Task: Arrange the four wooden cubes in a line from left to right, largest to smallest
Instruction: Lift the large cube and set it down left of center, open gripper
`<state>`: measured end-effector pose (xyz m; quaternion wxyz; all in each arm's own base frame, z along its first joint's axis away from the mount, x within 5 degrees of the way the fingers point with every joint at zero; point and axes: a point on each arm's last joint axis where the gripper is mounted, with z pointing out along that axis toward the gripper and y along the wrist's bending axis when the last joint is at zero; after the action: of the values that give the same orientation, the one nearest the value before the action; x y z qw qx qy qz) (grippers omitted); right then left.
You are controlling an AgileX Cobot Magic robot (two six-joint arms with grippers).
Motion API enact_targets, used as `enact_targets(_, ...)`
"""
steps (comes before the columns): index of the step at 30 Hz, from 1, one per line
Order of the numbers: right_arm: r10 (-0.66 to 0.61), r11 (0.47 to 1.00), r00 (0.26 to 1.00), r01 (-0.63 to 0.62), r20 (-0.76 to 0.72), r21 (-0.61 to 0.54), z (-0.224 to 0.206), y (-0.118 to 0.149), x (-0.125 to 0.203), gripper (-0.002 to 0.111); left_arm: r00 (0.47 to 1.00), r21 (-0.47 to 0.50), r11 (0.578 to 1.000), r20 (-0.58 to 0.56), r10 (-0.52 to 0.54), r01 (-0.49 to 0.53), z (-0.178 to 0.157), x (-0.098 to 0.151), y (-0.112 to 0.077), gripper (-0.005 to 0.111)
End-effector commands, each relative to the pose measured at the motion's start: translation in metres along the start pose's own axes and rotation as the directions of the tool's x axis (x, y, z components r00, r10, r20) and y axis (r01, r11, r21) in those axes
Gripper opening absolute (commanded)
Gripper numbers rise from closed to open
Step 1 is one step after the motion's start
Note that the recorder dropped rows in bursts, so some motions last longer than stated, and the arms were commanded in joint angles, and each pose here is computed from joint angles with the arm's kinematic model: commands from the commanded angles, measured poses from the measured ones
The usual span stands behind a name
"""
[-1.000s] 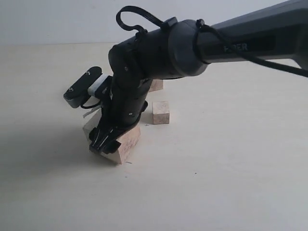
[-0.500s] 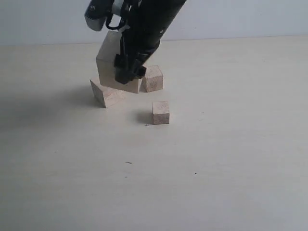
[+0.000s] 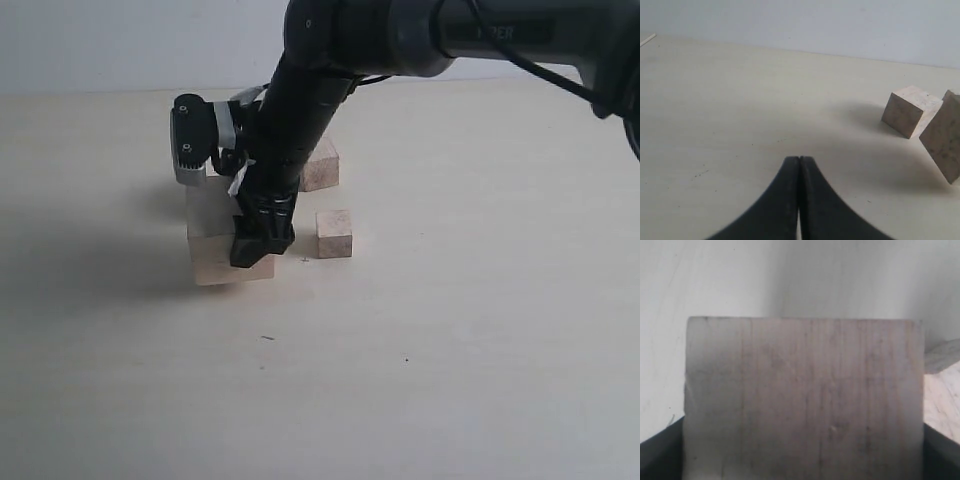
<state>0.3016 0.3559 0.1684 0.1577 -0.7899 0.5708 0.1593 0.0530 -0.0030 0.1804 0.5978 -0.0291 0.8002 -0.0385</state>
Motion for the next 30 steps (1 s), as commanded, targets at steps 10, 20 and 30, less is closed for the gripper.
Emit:
enact_targets(10, 0.106, 0.992, 0.994, -0.106, 0.009, 0.069, 0.002, -0.008, 0.001, 0.0, 1.0, 0.006, 1.0, 0.015, 0.006, -0.006, 0.0, -0.001, 0.0, 0.0)
enact_targets(20, 0.146, 0.988, 0.989, -0.145, -0.031, 0.052, 0.011, -0.008, 0.008, 0.0, 1.0, 0.006, 1.0, 0.015, 0.006, -0.006, 0.0, -0.001, 0.0, 0.0)
enact_targets(30, 0.145, 0.989, 0.989, -0.143, -0.039, 0.04, 0.011, -0.006, 0.008, 0.012, 1.0, 0.006, 1.0, 0.015, 0.006, -0.006, 0.0, -0.001, 0.0, 0.0)
